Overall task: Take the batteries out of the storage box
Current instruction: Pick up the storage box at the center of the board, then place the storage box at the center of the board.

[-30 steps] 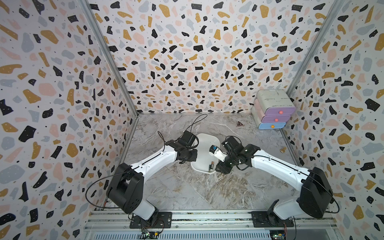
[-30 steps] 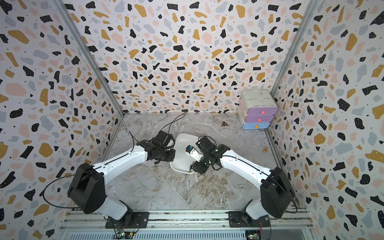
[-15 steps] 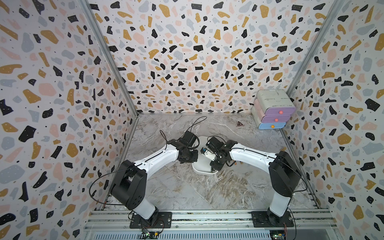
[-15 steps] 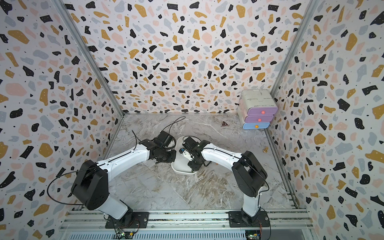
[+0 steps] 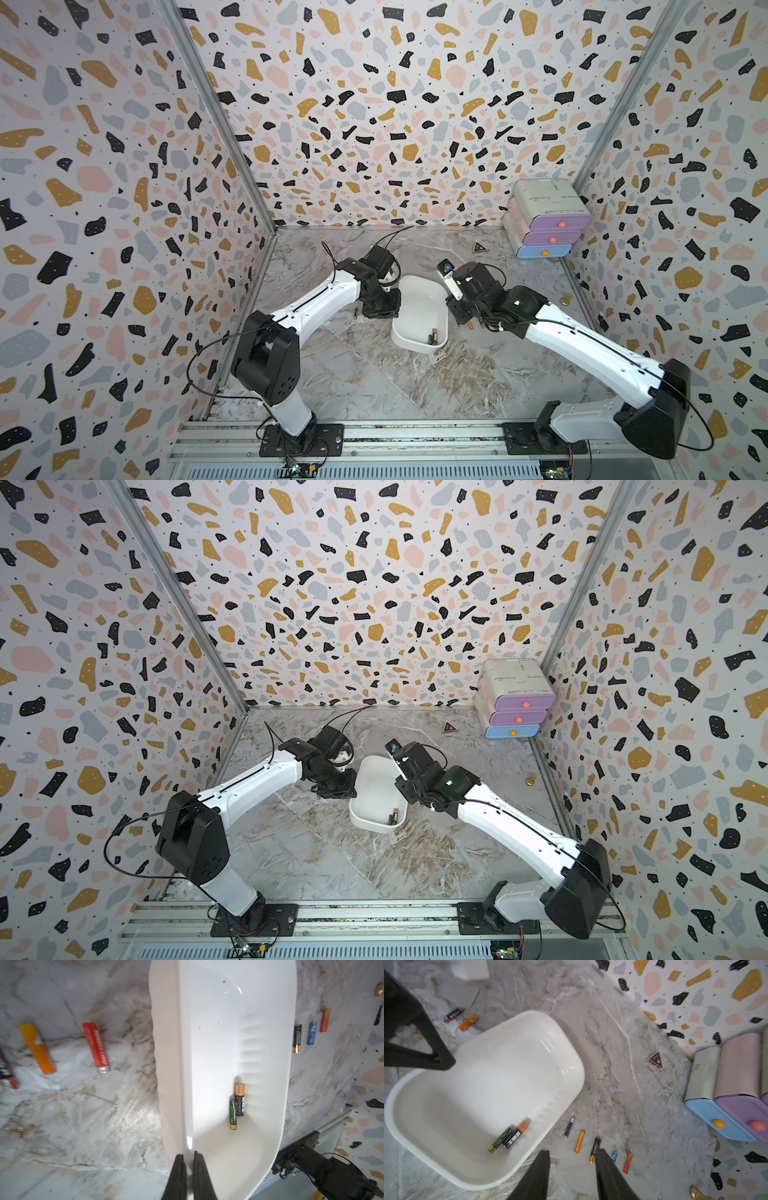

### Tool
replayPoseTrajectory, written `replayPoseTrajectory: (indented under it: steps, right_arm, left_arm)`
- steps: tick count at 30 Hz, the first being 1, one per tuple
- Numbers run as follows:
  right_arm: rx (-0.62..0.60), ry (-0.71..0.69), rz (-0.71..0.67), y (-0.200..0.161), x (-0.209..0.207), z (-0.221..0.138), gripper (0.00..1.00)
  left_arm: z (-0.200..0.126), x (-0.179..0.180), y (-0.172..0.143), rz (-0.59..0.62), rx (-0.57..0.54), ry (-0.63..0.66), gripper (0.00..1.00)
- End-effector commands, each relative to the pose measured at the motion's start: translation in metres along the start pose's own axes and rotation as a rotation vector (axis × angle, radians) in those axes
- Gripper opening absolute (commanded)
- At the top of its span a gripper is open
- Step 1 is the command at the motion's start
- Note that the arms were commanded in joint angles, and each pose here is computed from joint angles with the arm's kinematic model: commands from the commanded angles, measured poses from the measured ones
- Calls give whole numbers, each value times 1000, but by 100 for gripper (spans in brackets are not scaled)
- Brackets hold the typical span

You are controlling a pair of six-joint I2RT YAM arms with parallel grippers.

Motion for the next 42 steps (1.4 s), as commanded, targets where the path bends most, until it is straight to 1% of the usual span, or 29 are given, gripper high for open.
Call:
replayPoseTrajectory:
  steps: [1, 2, 4, 8, 11, 14, 16, 19, 21, 23, 24, 26, 30, 32, 36, 39, 40, 41, 42]
  right_arm:
    - [39, -54, 10, -7, -9, 0, 41]
    - [48, -52, 9, -9, -8, 1, 41]
    - [66, -57, 7, -15, -8, 5, 40]
    - [93, -56, 0, -24, -5, 14, 40]
    - [110, -51, -9, -27, -2, 22, 40]
    - [137, -18, -28, -32, 5, 34, 40]
    - [184, 30, -37, -37, 14, 42, 40]
    - [306, 169, -25, -46, 33, 52, 40]
    - [418, 255, -35, -55, 48, 57, 39]
    - [507, 304, -41, -65, 57, 61, 38]
    - [539, 303, -40, -70, 59, 65, 37]
    - [562, 274, -38, -76, 58, 74, 37]
    - [589, 179, -20, -76, 52, 92, 39]
    - [600, 163, -5, -76, 53, 100, 40]
    - [583, 105, 62, -69, 55, 123, 41]
    - [586, 134, 147, -65, 69, 142, 42]
    - [592, 146, 170, -66, 73, 147, 42]
    - [595, 150, 194, -65, 76, 152, 42]
    - [589, 149, 214, -64, 77, 156, 42]
  left_arm:
    - [-5, -16, -3, -62, 77, -148, 0]
    - [-6, -17, -4, -63, 91, -148, 0]
    - [-11, -25, -2, -83, 105, -212, 0]
    - [-23, -14, 0, -77, 97, -122, 0]
    - [-11, -6, 2, -81, 100, -102, 0]
    - [11, 8, 5, -89, 88, -60, 0]
    - [27, 19, 4, -117, 82, -40, 0]
    - [49, 23, 0, -171, 119, -76, 0]
    - [57, 26, -1, -197, 118, -77, 0]
    - [55, 30, 1, -205, 89, -48, 0]
    - [54, 32, 3, -202, 76, -30, 0]
    - [52, 34, 4, -189, 67, -10, 0]
    - [49, 34, 6, -170, 60, 1, 0]
    - [48, 34, 7, -156, 64, 9, 0]
    - [40, 37, 6, -129, 75, 61, 0]
    - [38, 37, 7, -114, 80, 75, 0]
    - [38, 38, 7, -115, 80, 81, 2]
    - [39, 39, 7, -113, 81, 83, 10]
    - [40, 39, 7, -113, 83, 84, 13]
Point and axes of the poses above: each gripper's point midway between its finger pads, its own z axis out along the fingers, its own x axis along the line the jaws close on, y = z × x, the point moved 3 cm from there along -z, back along the fingers, and after that the axes turned 10 degrees about z, right-handed, at the moved point
